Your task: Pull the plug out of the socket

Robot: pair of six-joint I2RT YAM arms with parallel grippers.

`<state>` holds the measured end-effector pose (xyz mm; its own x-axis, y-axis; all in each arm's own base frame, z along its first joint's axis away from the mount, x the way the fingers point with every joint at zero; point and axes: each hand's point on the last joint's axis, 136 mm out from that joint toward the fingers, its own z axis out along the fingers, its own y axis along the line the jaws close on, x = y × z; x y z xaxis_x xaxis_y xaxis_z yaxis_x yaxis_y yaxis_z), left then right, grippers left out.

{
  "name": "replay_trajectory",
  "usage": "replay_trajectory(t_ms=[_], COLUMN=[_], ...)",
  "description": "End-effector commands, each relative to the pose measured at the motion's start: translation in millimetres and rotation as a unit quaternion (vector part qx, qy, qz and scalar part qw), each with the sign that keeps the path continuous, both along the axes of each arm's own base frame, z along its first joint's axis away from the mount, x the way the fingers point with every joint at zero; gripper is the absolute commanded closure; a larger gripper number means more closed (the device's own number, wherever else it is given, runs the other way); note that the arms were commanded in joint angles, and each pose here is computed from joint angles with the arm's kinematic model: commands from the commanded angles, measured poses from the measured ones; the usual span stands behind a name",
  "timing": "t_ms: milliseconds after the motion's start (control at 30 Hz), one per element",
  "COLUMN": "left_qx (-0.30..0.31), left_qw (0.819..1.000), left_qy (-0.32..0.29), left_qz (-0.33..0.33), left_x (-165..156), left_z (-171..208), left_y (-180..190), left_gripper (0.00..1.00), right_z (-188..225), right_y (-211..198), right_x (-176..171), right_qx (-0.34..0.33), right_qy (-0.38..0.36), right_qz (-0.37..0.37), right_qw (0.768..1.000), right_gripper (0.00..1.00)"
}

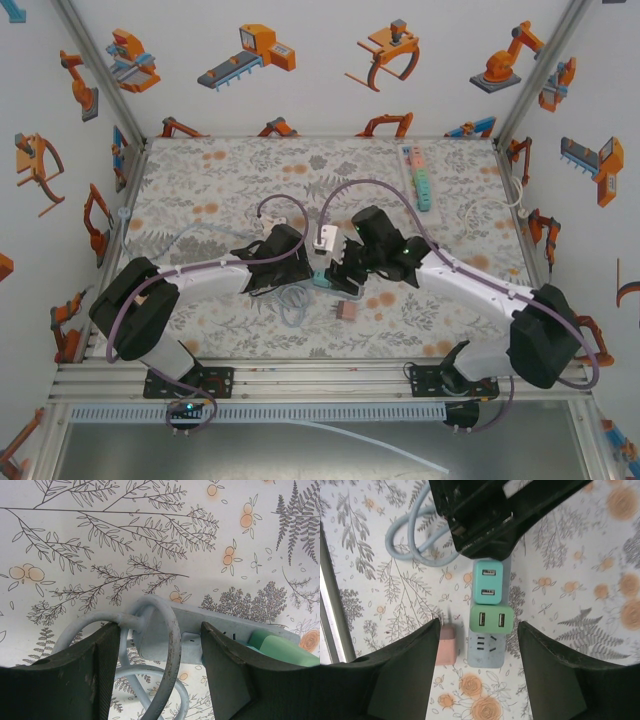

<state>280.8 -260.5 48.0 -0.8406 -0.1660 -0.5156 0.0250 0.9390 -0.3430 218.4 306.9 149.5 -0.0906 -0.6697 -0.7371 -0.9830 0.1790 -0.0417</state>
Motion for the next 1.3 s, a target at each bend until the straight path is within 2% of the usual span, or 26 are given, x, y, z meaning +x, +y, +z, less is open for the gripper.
replay_trajectory(t_ms=[0,133,400,600,700,1067,1267], left_qx=[0.203,0.203,0.202,0.203,0.202,0.202,0.201], left_qw=[0.965,0.965,0.965,0.965,0.965,0.965,0.966], left_qy=[0.157,0.157,0.159,0.159,0.158,0.158,0.158], left_qz=[-0.049,-0.05,-0.049,-0.049,-0.049,-0.049,-0.048], left_x=[-78,-78,-78,-78,-78,-78,-77], left_z=[-105,-106,-106,-106,-106,-106,-106], left_y=[79,80,80,80,79,80,79], left_gripper=[0.62,0.62,0.63,0.63,0.63,0.63,0.63], right_z=[-11,-25,-47,-55,-62,-65,-74], right_y=[0,9,11,7,3,9,7], right_x=[8,14,21,11,13,25,23], right_qx=[-0.021,-0.022,-0.026,-0.031,-0.04,-0.027,-0.034], right_qy=[0.047,0.062,0.039,0.046,0.034,0.017,0.023], right_qz=[-0.027,-0.03,-0.022,-0.005,-0.01,-0.021,-0.023], right_qw=[0.998,0.997,0.999,0.998,0.999,0.999,0.999], right_gripper=[0.45,0.48,0.51,0.43,0.43,0.53,0.53])
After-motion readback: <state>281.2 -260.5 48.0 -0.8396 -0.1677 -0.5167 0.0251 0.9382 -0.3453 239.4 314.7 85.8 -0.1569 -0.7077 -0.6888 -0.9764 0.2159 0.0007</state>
